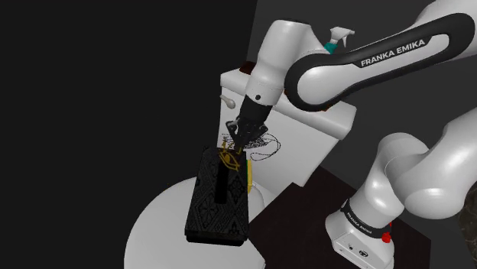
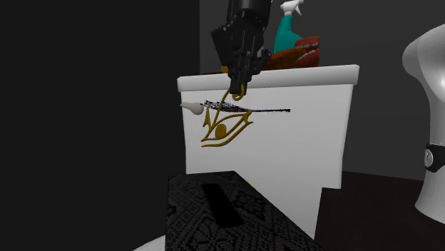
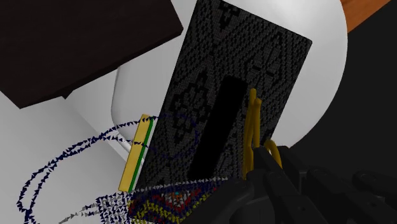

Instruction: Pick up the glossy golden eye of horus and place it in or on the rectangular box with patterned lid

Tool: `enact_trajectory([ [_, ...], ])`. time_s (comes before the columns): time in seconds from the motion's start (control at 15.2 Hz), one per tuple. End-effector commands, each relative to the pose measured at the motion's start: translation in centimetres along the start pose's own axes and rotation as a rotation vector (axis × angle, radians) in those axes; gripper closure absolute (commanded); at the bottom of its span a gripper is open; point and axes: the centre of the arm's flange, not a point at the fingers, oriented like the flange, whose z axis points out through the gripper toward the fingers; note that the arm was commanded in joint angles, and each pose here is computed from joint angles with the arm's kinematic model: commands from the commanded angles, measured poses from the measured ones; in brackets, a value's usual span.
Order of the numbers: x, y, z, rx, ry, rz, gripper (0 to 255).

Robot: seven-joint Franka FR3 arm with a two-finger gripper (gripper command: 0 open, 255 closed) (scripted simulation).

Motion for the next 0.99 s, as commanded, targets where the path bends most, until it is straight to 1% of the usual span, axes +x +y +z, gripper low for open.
enact_trajectory([
  [0.0,-0.1,0.2,1.1,0.001,0.001,0.000,255],
  [0.92,-0.2,1.4,8.4,0.001,0.001,0.000,255],
])
